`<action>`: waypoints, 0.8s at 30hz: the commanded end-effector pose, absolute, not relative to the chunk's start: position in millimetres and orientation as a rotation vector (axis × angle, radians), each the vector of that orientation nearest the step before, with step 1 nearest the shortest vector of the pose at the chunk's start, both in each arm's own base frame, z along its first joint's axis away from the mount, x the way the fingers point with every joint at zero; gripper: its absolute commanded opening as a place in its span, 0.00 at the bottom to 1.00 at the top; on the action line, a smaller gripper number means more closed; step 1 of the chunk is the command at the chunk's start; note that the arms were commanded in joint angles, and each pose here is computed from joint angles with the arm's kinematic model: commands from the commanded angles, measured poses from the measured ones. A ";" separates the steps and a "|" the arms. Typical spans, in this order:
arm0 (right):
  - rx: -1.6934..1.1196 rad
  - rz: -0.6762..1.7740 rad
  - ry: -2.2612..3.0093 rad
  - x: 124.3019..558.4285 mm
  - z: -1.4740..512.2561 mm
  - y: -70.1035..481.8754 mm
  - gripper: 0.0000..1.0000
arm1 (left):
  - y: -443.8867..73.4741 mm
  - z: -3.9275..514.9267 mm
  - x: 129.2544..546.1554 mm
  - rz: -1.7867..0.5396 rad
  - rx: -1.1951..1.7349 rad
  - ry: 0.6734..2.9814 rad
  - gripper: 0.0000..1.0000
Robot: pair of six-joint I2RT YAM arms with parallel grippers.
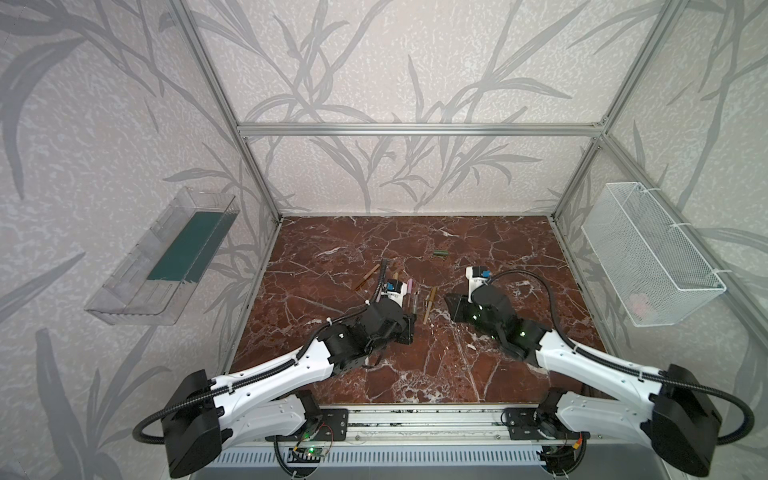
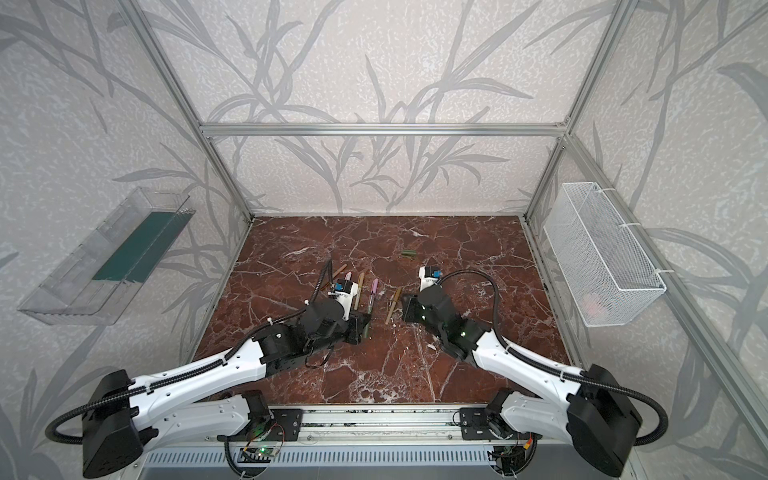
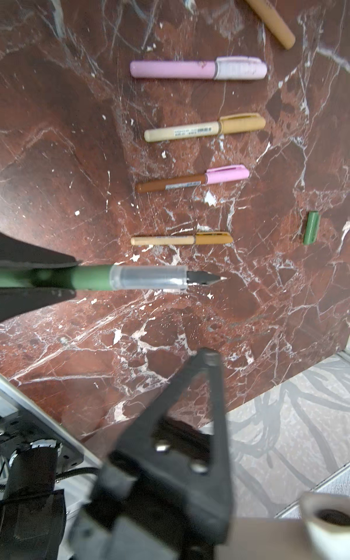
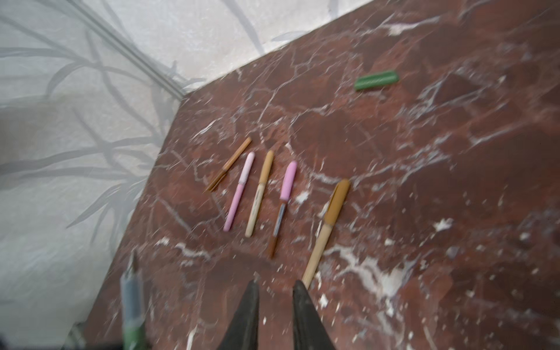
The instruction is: Insert the pens into the pen caps
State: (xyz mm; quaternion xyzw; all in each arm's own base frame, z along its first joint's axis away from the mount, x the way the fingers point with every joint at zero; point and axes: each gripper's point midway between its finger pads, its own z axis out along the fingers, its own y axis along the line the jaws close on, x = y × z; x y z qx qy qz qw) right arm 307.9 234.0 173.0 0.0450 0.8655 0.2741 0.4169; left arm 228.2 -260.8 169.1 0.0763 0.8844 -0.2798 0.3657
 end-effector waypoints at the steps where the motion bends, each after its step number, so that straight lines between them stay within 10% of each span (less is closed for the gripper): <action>1: 0.083 0.406 2.320 348.0 151.6 210.8 0.27 | -245.6 161.6 232.0 -0.673 0.146 2.293 0.00; 24: 0.180 -0.204 2.523 568.7 56.4 225.7 0.74 | -225.7 159.7 262.3 -0.630 0.091 2.340 0.00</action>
